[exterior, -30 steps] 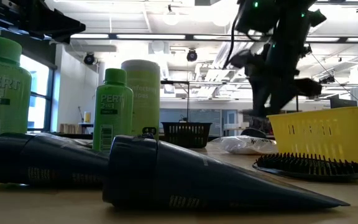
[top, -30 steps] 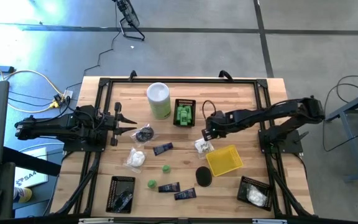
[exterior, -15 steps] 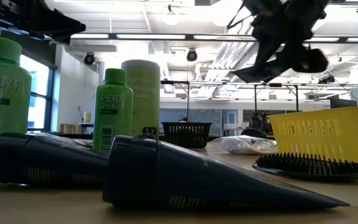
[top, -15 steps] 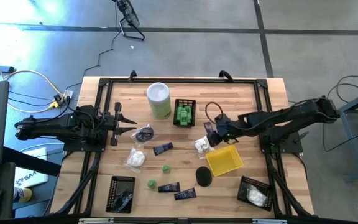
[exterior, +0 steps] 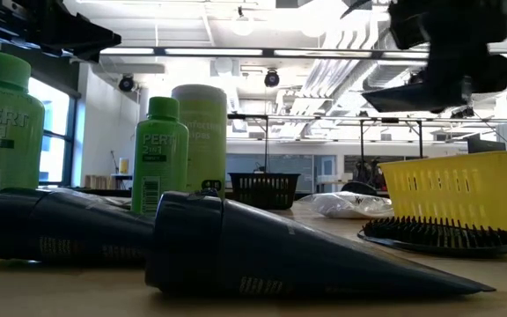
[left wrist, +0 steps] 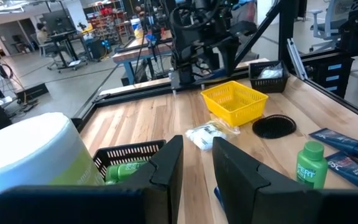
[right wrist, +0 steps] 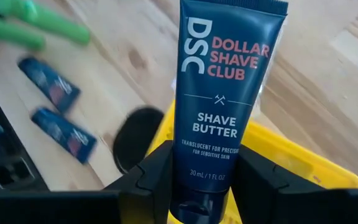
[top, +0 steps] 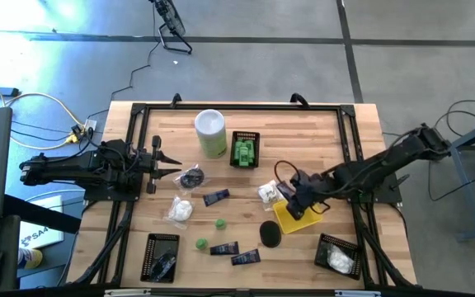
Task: Pick & Place Travel size toiletries
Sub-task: Put the blue shave butter into the yellow bin
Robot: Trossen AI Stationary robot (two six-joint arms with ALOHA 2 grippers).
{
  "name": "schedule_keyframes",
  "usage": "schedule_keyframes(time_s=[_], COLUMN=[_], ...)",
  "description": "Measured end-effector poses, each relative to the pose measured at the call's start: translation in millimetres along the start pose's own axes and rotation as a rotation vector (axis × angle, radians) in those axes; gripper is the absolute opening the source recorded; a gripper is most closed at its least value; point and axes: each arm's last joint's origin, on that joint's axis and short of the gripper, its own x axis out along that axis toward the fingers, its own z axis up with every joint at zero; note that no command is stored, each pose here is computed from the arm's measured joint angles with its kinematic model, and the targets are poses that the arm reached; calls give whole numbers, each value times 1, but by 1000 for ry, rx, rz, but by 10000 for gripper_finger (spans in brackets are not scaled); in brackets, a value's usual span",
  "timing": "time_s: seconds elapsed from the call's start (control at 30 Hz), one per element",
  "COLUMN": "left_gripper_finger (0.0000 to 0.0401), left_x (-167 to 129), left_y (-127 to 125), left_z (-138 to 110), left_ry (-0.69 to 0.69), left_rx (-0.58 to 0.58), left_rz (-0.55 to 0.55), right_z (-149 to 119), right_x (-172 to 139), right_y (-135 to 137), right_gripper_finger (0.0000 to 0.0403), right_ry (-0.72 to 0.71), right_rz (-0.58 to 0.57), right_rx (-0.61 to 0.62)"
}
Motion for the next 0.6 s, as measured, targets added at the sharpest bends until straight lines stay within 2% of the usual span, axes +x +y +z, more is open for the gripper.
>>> schedule_keyframes(time_s=[0.4, 0.6], left_gripper_finger=[84, 84], left_x=[0, 0], left_y=[0, 0], left_z=[1, 1], left_ry=[-14, -14], left_rx=[-26, -26], left_rz=[0, 0], right_z=[-30, -40], right_x=[8, 26], right_y=[7, 10], right_gripper_finger=[128, 131], right_ry=[-20, 18], right_rz=[-102, -163], right_rx=[-259, -322])
